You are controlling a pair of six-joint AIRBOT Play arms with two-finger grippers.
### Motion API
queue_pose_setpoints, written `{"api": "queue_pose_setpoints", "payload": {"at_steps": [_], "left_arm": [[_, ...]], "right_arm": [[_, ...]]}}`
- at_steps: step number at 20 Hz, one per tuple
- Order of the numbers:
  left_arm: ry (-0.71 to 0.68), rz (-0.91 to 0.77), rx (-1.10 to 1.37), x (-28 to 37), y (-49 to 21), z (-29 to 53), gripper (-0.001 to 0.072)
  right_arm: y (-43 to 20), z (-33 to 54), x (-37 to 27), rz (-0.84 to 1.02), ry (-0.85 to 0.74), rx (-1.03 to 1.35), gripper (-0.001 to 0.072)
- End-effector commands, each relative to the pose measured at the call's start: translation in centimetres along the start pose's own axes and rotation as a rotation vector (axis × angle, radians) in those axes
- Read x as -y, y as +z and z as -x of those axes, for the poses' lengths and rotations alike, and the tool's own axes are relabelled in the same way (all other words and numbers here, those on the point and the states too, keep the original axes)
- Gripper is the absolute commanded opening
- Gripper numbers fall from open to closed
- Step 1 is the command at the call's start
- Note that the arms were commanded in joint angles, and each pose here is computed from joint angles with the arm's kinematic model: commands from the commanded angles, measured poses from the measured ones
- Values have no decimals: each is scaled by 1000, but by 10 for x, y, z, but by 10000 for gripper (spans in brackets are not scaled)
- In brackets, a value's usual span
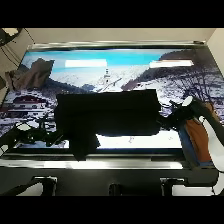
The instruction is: Fold the shirts.
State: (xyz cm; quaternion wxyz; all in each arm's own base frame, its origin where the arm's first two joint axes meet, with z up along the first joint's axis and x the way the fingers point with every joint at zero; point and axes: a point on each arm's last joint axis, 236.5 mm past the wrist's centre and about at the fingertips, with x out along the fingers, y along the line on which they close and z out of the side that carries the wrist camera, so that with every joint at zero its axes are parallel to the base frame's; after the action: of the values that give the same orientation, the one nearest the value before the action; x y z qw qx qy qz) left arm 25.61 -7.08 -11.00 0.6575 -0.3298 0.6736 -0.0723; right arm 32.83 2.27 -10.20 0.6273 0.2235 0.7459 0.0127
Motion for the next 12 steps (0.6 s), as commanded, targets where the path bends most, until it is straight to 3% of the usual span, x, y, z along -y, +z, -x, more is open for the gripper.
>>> {"api": "queue_pose_setpoints", "payload": {"at_steps": [1, 5, 9, 12], "left_arm": [[-3, -37, 20, 5, 8, 6, 24], [-28, -179, 237, 49, 67, 72, 20], [-39, -230, 370, 94, 140, 123, 20], [-54, -204, 391, 106, 198, 128, 20]], "right_arm": [[11, 3, -11, 13, 10, 47, 53], [52, 65, -25, 107, -29, 242, 52], [130, 133, -65, 161, -57, 572, 52], [170, 129, -83, 141, -35, 630, 52]]}}
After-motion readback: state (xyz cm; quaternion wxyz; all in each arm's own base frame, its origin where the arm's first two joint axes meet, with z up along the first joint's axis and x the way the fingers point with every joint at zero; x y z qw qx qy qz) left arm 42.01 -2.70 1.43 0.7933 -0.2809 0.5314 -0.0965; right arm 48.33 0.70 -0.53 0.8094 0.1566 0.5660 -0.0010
